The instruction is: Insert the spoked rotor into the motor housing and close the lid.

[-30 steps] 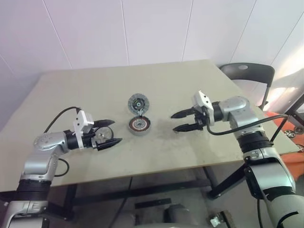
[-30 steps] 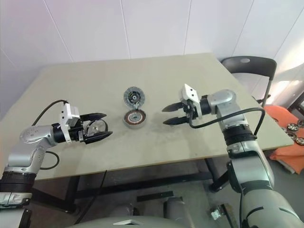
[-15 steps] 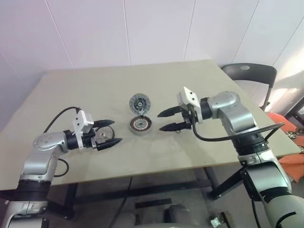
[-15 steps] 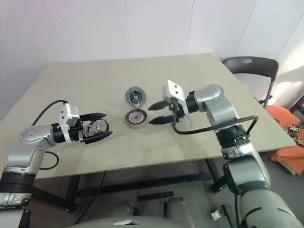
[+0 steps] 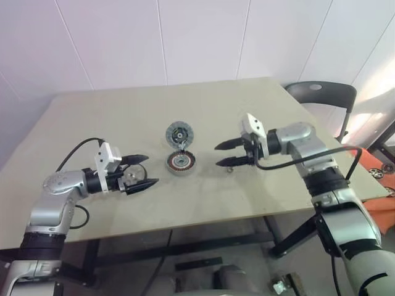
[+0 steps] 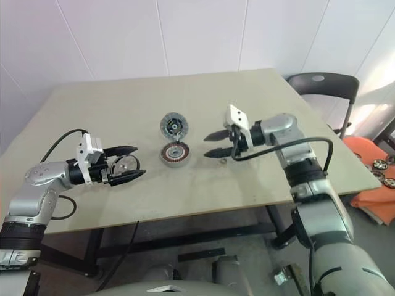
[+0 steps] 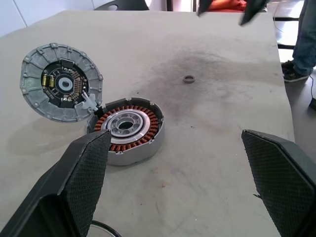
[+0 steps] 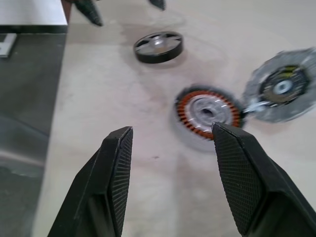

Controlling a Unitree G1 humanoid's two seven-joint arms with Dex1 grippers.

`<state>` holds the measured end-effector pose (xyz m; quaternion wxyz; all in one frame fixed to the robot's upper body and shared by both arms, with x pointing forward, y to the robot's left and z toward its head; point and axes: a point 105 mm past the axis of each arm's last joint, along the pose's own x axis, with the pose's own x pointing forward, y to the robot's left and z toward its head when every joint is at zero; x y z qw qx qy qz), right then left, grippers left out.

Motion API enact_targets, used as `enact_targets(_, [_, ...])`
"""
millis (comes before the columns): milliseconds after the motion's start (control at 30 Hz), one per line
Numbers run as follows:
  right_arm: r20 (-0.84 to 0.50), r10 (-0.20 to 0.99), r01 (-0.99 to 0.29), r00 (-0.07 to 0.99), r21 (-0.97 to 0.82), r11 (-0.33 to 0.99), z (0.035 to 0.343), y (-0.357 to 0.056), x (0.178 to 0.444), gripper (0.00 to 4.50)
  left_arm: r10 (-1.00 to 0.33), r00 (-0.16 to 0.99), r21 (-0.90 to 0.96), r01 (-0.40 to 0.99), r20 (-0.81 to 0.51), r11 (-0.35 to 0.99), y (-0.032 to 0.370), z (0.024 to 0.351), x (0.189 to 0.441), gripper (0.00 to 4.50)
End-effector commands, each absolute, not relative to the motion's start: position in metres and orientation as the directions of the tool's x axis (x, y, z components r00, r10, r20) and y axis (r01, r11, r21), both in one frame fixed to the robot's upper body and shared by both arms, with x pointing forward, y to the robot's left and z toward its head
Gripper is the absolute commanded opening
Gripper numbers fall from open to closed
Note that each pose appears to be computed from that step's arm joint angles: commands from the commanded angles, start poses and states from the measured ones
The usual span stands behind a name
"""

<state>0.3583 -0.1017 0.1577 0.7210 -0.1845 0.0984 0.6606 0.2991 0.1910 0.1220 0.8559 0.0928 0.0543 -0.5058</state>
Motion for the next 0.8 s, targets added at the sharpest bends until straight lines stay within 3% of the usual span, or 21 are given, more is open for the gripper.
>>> enact_targets(33, [-0.354,0.93,-0.982,0.101,-0.183,0.037,0.175,-0.098,0.358,2.66,-0.854,0.496,0.145,0.867,-0.159,0.477,0.196,0.137,0.302,4.5])
enact_targets(167, [-0.35,0.932,-0.983,0.095,-0.183,0.031,0.179,-0.095,0.356,2.66,-0.853,0.496,0.145,0.867,-0.161,0.476,0.196,0.138,0.301,4.5])
enact_targets(400, [-0.358,0.928,-0.985,0.105,-0.169,0.047,0.159,-0.116,0.35,2.66,-0.851,0.499,0.145,0.866,-0.163,0.479,0.197,0.137,0.302,4.5])
enact_targets(800, [-0.366,0.923,-0.984,0.122,-0.165,0.064,0.146,-0.126,0.364,2.66,-0.852,0.499,0.143,0.866,-0.161,0.48,0.196,0.137,0.303,4.5])
